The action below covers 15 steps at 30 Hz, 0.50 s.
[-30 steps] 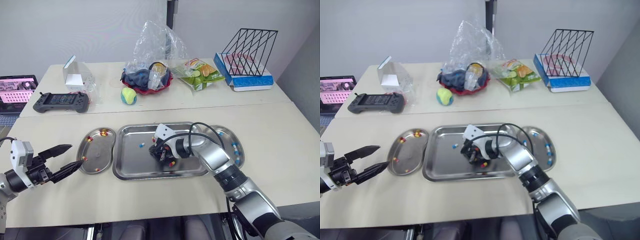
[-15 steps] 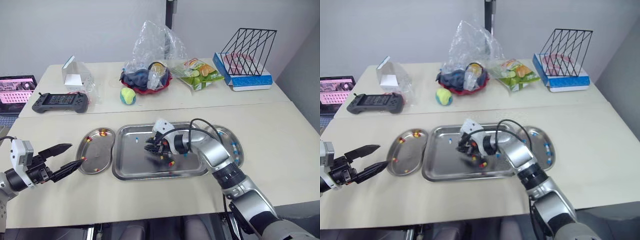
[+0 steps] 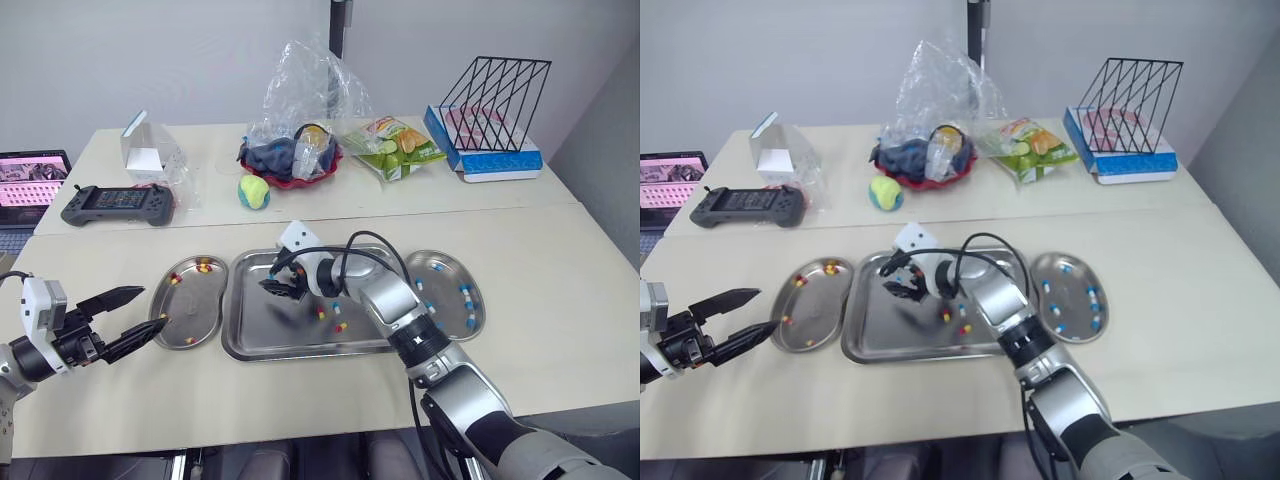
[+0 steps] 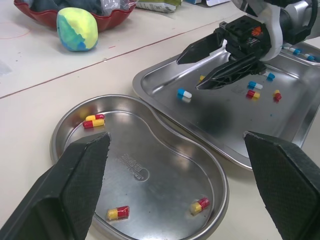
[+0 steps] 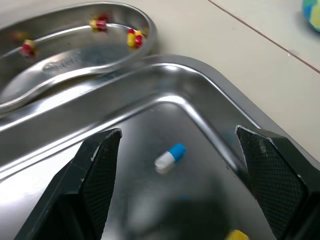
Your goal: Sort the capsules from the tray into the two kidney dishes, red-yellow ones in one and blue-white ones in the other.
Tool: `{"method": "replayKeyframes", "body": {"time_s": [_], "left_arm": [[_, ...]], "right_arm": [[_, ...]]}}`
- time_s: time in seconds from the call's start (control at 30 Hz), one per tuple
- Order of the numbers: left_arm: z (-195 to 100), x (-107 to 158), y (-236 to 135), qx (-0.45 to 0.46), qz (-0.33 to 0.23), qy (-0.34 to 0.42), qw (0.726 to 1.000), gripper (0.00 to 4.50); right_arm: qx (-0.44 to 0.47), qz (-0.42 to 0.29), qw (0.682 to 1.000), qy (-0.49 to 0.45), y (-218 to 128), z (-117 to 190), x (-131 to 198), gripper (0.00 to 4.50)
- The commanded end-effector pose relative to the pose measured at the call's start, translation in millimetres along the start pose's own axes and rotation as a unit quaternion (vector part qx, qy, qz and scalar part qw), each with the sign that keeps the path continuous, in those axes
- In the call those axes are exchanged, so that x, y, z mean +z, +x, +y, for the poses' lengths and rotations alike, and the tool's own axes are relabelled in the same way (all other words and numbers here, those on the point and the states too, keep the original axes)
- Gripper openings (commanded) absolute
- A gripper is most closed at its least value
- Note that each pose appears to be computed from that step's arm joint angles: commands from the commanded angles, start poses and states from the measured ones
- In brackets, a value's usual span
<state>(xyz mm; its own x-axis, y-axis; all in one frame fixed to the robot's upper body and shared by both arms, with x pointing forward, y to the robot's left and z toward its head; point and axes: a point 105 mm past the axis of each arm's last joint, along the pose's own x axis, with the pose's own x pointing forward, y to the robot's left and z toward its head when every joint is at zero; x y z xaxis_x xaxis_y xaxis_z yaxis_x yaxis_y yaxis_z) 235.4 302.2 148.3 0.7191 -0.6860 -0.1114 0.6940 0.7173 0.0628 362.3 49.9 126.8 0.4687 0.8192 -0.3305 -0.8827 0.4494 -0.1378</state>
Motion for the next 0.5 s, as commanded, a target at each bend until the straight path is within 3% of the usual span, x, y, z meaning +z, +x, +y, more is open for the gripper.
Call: {"method": "replayKeyframes", "body": {"time_s": [0.03,0.5], "left_arm": [[2,12,-2,0.0,-0.004,0.021,1.0,4.5],[2,13,-3,-0.001,-0.004,0.02,1.0,4.5]], "right_arm": [[0.006,-0.027,1.0,-0.007,8,11,14,3.84],[0.006,0.004,1.0,0.003,23,23,-3,3.84]]}}
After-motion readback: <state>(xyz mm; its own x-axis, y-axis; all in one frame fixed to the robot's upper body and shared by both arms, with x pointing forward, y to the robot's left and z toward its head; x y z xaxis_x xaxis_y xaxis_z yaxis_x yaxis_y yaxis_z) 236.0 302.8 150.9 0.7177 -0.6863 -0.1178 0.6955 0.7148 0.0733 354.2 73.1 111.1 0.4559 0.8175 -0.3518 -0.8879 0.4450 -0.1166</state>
